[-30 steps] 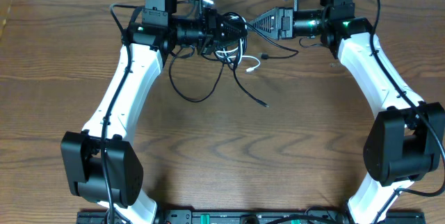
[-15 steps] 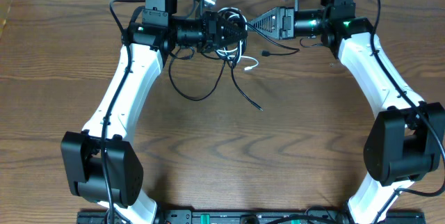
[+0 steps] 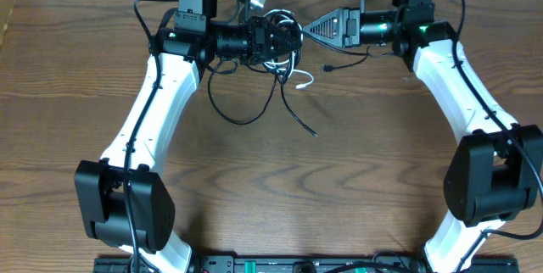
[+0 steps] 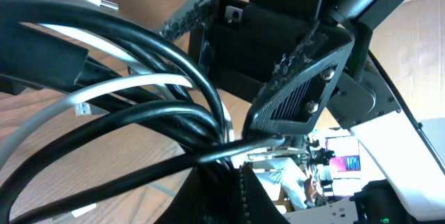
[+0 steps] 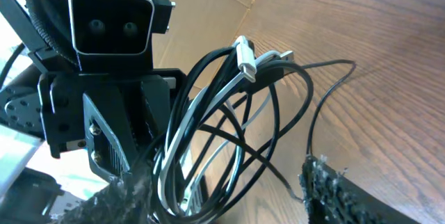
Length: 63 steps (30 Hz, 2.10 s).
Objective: Untangle cables
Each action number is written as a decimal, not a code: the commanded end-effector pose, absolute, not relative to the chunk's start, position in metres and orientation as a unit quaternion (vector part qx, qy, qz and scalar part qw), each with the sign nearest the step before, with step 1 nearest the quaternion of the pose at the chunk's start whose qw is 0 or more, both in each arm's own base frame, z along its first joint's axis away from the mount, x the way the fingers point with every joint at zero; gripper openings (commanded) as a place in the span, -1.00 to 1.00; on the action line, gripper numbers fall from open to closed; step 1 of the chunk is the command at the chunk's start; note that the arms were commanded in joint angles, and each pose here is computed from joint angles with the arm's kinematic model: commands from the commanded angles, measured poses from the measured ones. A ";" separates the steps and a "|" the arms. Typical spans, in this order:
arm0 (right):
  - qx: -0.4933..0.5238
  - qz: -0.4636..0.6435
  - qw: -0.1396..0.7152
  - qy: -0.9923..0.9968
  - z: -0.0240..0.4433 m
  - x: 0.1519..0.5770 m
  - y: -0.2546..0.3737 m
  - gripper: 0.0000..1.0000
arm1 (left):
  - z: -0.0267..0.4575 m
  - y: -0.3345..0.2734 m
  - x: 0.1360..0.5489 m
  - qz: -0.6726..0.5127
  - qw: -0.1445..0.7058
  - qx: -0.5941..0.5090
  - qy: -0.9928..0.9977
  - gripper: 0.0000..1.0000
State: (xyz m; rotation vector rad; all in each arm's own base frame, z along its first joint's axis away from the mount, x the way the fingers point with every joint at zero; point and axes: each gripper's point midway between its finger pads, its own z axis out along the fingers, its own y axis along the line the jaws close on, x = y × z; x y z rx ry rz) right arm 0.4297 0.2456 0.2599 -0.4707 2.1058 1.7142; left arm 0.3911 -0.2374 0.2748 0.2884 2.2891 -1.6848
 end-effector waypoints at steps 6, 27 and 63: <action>-0.158 0.573 0.198 0.780 0.256 0.425 0.272 -0.01 | 0.273 -0.239 0.390 -0.583 0.144 0.108 0.792 -0.85; -0.130 0.538 0.213 0.805 0.243 0.437 0.266 -0.98 | 0.296 -0.244 0.393 -0.622 0.129 0.094 0.767 -0.85; 0.077 0.148 0.193 0.967 0.125 0.453 0.019 -0.98 | 0.354 -0.198 0.417 -0.670 0.188 0.117 0.709 -0.85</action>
